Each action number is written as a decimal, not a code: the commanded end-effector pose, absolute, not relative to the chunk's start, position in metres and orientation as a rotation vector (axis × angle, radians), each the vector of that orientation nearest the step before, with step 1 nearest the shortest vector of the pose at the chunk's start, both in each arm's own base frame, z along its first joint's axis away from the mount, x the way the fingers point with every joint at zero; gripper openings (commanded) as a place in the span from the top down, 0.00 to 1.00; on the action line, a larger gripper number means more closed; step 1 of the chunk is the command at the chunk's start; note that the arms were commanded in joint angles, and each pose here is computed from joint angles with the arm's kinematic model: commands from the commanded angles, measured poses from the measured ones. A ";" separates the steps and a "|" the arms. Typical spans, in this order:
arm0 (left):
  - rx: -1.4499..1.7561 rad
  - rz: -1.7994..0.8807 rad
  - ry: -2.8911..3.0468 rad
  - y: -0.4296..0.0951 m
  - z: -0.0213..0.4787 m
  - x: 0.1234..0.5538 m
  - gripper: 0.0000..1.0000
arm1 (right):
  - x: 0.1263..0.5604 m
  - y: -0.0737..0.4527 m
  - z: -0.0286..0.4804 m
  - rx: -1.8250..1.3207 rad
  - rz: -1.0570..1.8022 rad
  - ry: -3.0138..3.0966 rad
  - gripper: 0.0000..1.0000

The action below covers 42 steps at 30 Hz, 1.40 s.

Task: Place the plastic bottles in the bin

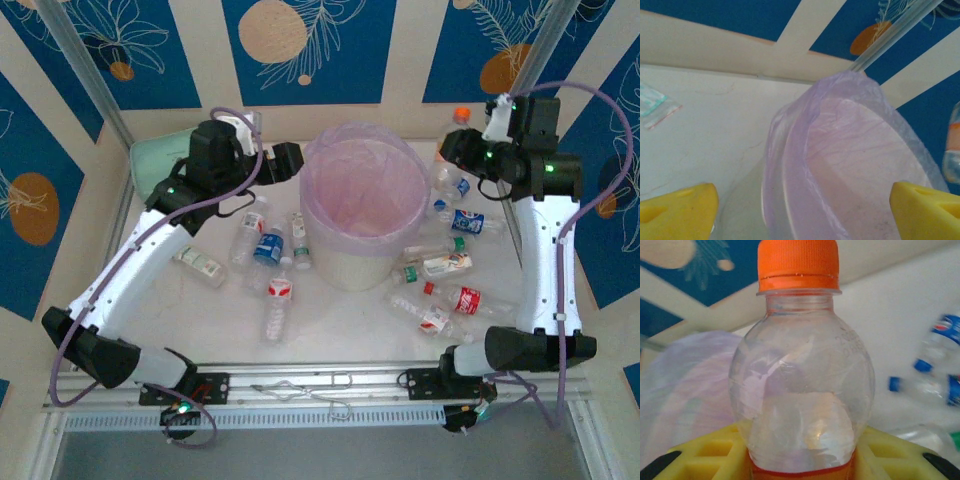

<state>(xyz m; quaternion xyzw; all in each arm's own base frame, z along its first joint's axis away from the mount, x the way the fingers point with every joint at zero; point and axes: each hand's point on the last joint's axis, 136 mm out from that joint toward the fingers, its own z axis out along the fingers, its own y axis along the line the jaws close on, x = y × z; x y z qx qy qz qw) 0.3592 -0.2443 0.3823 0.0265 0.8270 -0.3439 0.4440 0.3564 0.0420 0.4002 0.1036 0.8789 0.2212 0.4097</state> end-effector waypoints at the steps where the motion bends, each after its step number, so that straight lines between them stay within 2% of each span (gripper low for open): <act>1: 0.059 -0.790 2.057 -0.249 0.370 0.361 0.13 | 0.353 0.076 0.404 0.148 0.613 2.287 0.63; 5: 0.074 -0.769 2.095 -0.262 0.350 0.360 0.18 | 0.362 0.123 0.405 -0.033 0.630 2.346 0.63; 8: 0.086 -0.739 2.142 -0.269 0.334 0.359 0.22 | 0.364 0.157 0.386 -0.179 0.568 2.450 0.63; 15: 0.133 -0.711 2.199 -0.278 0.320 0.358 0.36 | 0.351 0.193 0.299 -0.334 0.362 2.804 0.63; 19: 0.132 -0.715 2.211 -0.282 0.314 0.361 0.43 | 0.348 0.211 0.257 -0.344 0.367 2.887 0.63; 26: 0.120 -0.720 2.236 -0.286 0.306 0.361 0.45 | 0.346 0.214 0.176 -0.304 0.294 3.040 0.62; 35: 0.106 -0.703 2.239 -0.287 0.303 0.362 0.45 | 0.348 0.215 0.102 -0.270 0.170 3.086 0.54; 39: 0.097 -0.704 2.247 -0.287 0.299 0.362 0.45 | 0.344 0.217 0.078 -0.250 0.168 3.108 0.49; 42: 0.095 -0.708 2.252 -0.287 0.296 0.361 0.46 | 0.341 0.219 0.079 -0.248 0.184 3.086 0.40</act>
